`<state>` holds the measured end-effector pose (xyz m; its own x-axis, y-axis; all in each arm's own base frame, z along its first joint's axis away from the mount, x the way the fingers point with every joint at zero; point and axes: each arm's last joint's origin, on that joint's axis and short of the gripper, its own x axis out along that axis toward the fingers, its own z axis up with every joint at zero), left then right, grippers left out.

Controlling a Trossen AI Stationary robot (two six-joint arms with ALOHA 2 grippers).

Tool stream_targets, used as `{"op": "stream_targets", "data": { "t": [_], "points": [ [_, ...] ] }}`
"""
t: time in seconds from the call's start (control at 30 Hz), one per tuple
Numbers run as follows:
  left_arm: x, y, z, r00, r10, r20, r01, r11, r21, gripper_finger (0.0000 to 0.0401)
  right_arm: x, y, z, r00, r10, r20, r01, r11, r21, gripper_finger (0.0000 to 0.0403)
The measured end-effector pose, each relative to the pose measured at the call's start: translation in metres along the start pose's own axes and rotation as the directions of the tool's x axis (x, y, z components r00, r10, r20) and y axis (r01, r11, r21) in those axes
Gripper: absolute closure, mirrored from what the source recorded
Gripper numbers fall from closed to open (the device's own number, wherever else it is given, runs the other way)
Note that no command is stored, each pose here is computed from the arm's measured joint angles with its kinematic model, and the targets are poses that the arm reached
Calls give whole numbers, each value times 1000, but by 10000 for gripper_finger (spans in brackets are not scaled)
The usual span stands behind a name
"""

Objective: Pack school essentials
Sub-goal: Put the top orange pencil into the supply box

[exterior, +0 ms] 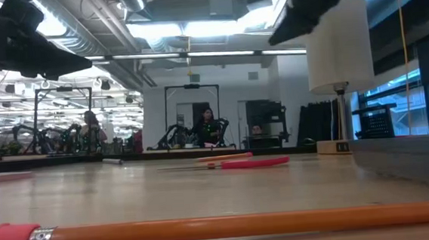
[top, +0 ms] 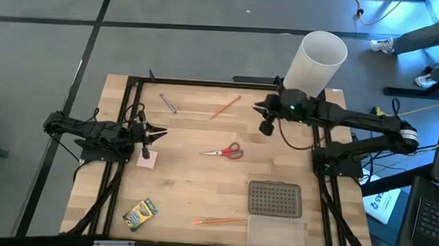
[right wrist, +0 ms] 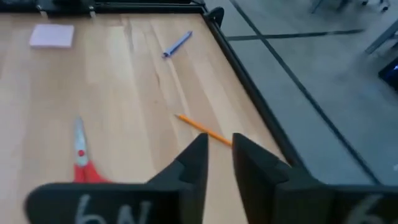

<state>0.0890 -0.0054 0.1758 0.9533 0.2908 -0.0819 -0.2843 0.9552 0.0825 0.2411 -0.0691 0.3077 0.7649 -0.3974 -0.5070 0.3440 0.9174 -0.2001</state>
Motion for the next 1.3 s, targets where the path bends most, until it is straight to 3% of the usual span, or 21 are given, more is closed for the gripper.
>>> {"op": "stream_targets", "data": {
  "t": [0.13,0.37,0.57,1.0,1.3],
  "points": [
    [0,0,0,1000,0,-4,0,1000,2,354,19,-6,16,1000,-21,-16,19,996,-90,275],
    [0,0,-3,1000,0,-30,1,1000,13,354,56,-22,29,995,-36,-91,24,991,-130,222],
    [0,0,-3,1000,0,-31,0,1000,13,354,98,-36,21,967,68,-247,-112,979,-168,229],
    [0,0,-3,1000,0,-31,0,1000,11,354,175,-75,15,876,57,-479,-147,977,-153,241],
    [0,0,-3,1000,0,-30,0,1000,10,354,190,-80,9,833,-84,-547,-59,969,-238,240]
  ]
}}
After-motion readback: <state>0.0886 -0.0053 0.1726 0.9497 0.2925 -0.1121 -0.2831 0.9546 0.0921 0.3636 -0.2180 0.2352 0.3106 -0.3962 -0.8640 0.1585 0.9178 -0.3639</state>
